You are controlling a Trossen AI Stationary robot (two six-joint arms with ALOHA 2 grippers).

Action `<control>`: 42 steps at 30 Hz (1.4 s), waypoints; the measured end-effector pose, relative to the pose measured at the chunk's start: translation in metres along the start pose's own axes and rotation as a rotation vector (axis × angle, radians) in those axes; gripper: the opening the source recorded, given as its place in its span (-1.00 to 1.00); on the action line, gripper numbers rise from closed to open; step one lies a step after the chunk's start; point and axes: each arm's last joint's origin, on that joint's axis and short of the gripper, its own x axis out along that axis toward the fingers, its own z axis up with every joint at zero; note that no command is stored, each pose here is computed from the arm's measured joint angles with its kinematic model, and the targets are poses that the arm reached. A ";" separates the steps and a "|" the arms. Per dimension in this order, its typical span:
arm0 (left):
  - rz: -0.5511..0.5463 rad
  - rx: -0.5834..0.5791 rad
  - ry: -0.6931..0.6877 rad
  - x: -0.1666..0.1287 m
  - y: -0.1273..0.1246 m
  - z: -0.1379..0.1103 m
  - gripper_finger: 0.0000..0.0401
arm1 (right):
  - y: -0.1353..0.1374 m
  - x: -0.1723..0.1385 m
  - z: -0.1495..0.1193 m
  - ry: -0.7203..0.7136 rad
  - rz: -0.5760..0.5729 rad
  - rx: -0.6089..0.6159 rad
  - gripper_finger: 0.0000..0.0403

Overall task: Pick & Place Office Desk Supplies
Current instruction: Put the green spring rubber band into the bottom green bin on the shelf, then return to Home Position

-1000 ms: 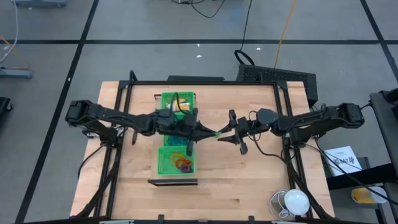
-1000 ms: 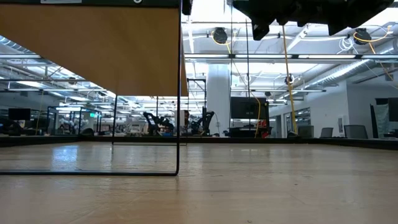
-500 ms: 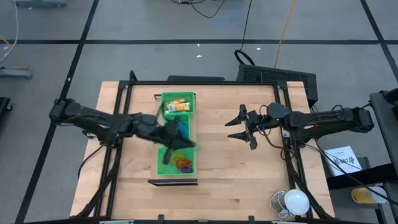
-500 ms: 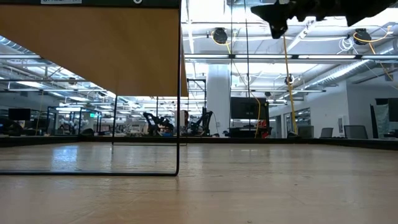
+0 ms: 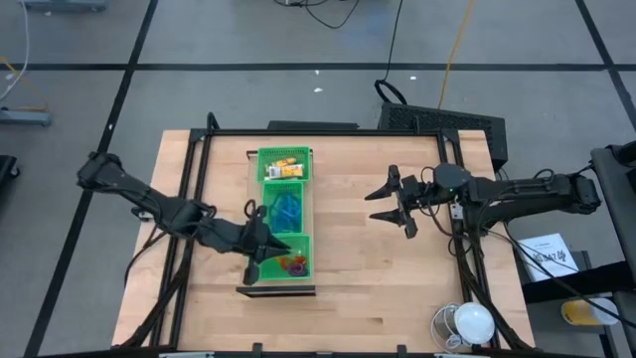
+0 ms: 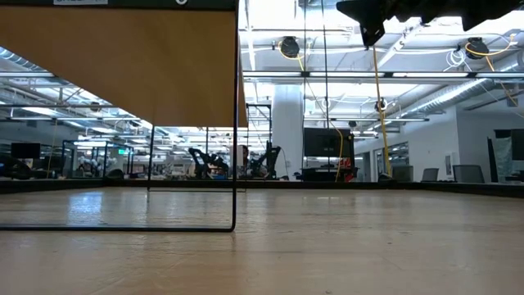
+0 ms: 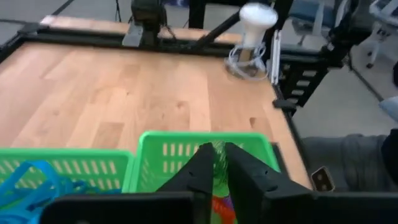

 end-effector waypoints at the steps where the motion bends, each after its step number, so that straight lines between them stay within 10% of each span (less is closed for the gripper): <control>1: 0.003 0.002 0.009 0.001 0.000 -0.001 -0.77 | 0.000 0.000 0.000 0.000 0.000 0.000 0.09; 17: 0.002 0.051 -0.011 -0.005 0.002 0.004 -0.57 | 0.000 0.000 0.000 -0.001 0.001 0.049 0.09; 25: 0.021 0.175 -0.133 -0.095 0.024 0.019 -0.56 | 0.004 -0.014 0.007 -0.028 0.004 0.057 0.09; 32: 0.118 0.136 -0.152 -0.155 0.054 -0.007 -0.56 | 0.014 -0.046 0.018 -0.066 0.001 -0.087 0.09; 42: 0.075 0.138 -0.477 -0.164 0.081 -0.081 -0.56 | 0.017 -0.064 0.012 0.003 -0.053 -0.099 0.09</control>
